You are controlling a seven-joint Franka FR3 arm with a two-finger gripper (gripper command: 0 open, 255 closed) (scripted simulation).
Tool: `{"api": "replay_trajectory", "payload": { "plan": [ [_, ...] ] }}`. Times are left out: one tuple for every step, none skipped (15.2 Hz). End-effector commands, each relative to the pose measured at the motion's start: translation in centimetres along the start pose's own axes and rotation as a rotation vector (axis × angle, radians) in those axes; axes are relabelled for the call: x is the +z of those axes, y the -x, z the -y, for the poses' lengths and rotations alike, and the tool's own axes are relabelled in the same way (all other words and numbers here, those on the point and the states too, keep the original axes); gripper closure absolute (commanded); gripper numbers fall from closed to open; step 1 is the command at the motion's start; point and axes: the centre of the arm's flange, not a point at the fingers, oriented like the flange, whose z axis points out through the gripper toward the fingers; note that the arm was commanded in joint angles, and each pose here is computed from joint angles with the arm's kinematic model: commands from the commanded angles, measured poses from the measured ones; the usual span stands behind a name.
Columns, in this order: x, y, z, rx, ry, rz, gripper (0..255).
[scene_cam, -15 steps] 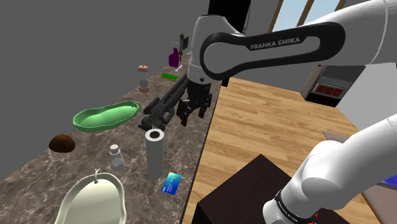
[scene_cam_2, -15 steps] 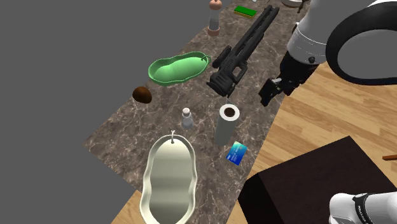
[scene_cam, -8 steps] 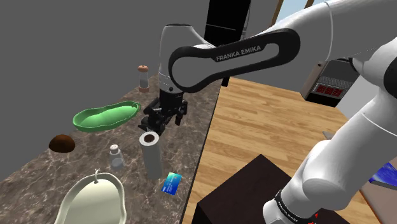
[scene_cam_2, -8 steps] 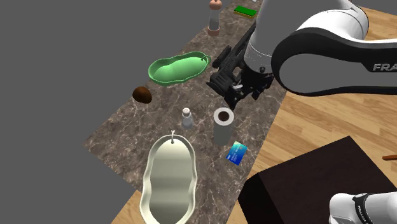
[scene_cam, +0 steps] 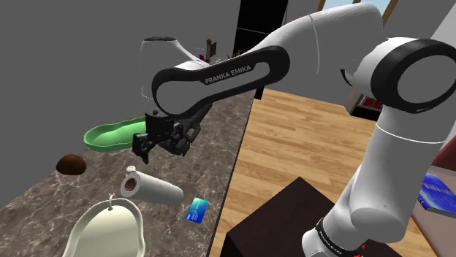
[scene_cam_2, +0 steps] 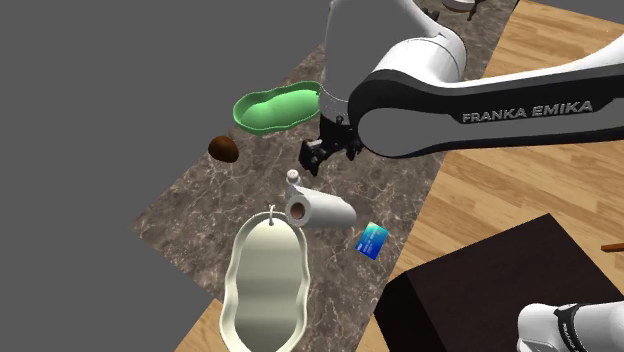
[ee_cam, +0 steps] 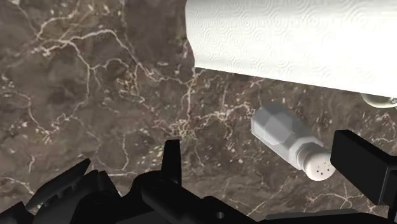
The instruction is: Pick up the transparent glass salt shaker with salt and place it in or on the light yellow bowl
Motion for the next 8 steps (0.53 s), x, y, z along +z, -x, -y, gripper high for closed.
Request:
{"api": "replay_trajectory", "payload": {
  "plan": [
    [0.8, -1.2, 2.1, -0.002, -0.001, -0.004, 0],
    [1.2, -1.9, 3.1, -0.003, -0.002, -0.005, 0],
    [1.7, -2.6, 4.1, -0.005, -0.003, -0.007, 0],
    [2.1, -3.3, 5.2, -0.006, -0.003, -0.009, 0],
    [2.6, -3.9, 6.2, -0.008, -0.004, -0.01, 0],
    [2.9, -4.4, 6.8, -0.009, -0.004, -0.011, 0],
    [3.4, -4.4, 6.8, -0.009, -0.004, -0.011, 0],
    [3.9, -4.4, 6.8, -0.009, -0.004, -0.011, 0]
  ]
}}
